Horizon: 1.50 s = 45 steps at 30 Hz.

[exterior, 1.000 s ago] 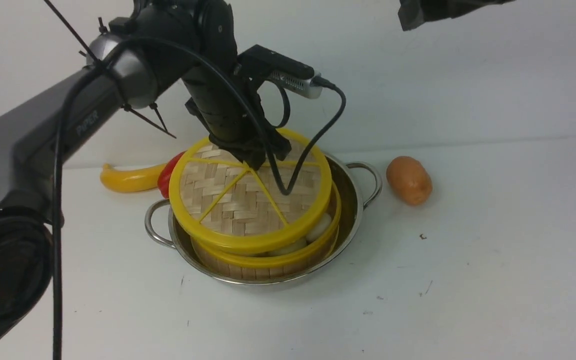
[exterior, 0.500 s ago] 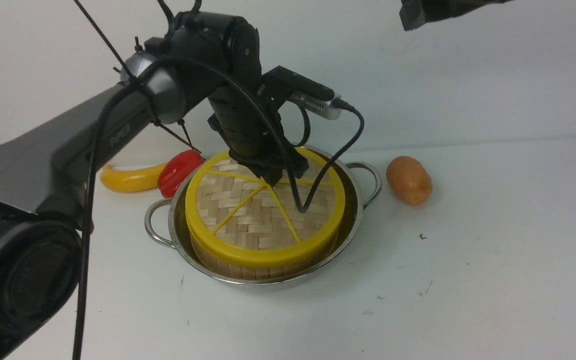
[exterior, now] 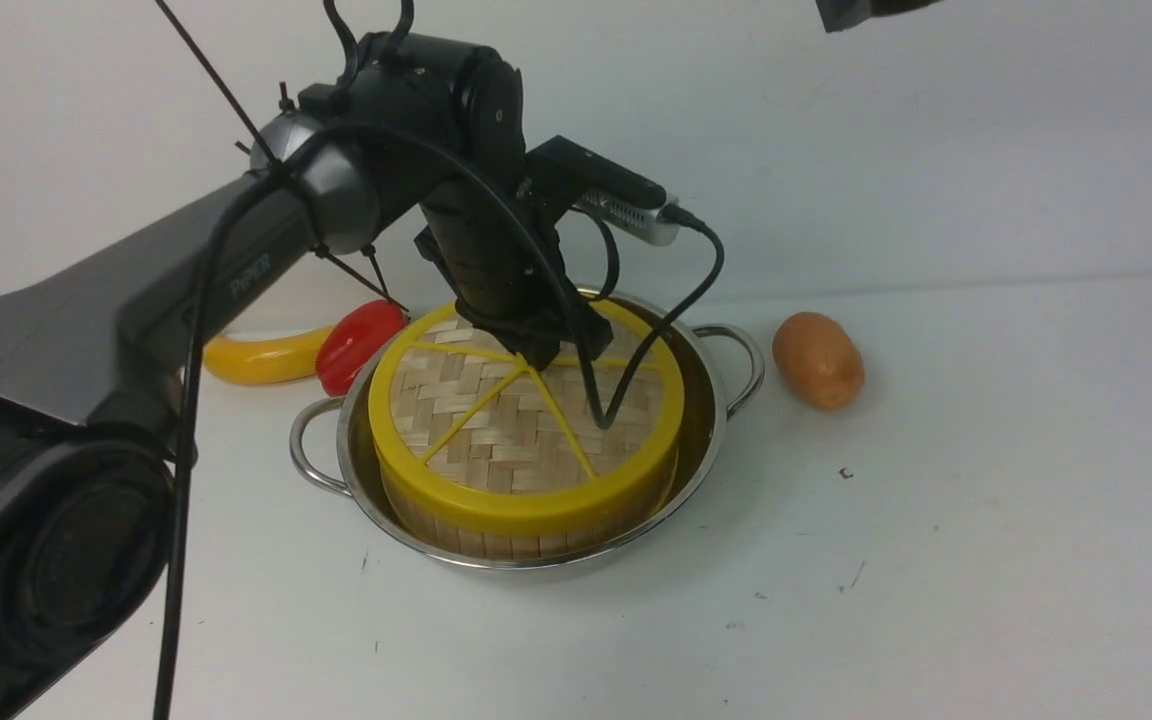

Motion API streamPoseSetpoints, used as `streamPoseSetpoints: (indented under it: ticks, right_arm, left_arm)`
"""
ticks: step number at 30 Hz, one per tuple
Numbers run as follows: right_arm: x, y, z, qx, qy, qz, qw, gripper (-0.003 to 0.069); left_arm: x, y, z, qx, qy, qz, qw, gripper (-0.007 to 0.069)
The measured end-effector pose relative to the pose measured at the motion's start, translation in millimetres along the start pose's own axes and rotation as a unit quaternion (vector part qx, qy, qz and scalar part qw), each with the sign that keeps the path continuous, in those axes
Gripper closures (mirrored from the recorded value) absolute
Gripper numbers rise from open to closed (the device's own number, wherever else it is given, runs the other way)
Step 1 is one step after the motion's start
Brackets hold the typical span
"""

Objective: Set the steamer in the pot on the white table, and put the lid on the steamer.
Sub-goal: 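Place the yellow bamboo steamer lid onto the steamer in the pot with the left gripper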

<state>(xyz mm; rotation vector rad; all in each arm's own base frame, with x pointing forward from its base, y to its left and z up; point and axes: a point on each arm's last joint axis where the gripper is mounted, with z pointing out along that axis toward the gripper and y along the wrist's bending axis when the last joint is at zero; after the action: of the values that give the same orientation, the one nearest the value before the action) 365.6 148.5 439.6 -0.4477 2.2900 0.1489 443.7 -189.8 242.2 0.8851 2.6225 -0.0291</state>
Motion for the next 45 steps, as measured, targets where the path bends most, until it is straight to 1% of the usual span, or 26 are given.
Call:
streamPoseSetpoints:
  ticks: [18,21,24,25,26,29,33,35,37,39,41,42,43,45]
  right_arm:
    - [-4,-2,-40,0.003,-0.039,-0.001,0.999,0.0173]
    - [-4,-2,-48,0.003,-0.048,0.0,0.999,0.0173]
    - [-5,-3,-59,0.003,-0.059,0.0,0.998,0.0173]
    - [-5,-3,-64,0.003,-0.063,0.0,0.998,0.0173]
    - [-5,-3,-70,0.004,-0.069,0.001,0.998,0.0173]
    - [-4,-4,-83,0.005,-0.082,0.0,0.997,0.0173]
    - [0,-7,-105,0.017,-0.099,-0.003,0.995,0.0173]
    - [6,-8,-116,0.024,-0.101,-0.006,0.995,0.0173]
    - [17,-10,-129,0.033,-0.101,-0.009,0.994,0.0173]
    - [32,-14,-144,0.049,-0.099,-0.014,0.994,0.0188]
    - [50,-18,-163,0.07,-0.1,-0.021,0.992,0.0228]
    - [60,-20,-172,0.08,-0.102,-0.024,0.991,0.0258]
    - [74,-21,-184,0.086,-0.104,-0.024,0.99,0.0303]
    - [92,-22,-198,0.087,-0.109,-0.021,0.99,0.037]
  left_arm:
    - [-1,0,6,0.001,0.003,0.0,1.0,0.0507]
    - [-1,0,6,0.001,0.003,0.0,1.0,0.0493]
    - [-2,0,8,0.001,0.001,0.0,1.0,0.0445]
    - [-2,0,9,0.001,0.0,0.0,1.0,0.0416]
    - [-2,0,10,0.001,-0.001,0.0,1.0,0.0364]
    - [-3,0,10,-0.001,-0.005,0.0,1.0,0.0277]
    - [-4,2,6,-0.01,-0.01,0.004,1.0,0.0167]
    - [-4,4,-3,-0.023,-0.014,0.007,1.0,0.0132]
    - [-5,6,-16,-0.033,-0.025,0.009,0.999,0.012]
    - [-6,8,-43,-0.047,-0.049,0.004,0.998,0.0123]
    - [-6,9,-81,-0.059,-0.085,-0.004,0.995,0.015]
    - [-5,9,-102,-0.064,-0.105,-0.011,0.992,0.0181]
    - [-1,8,-128,-0.069,-0.129,-0.017,0.989,0.0251]
    - [4,7,-154,-0.072,-0.15,-0.02,0.986,0.0335]
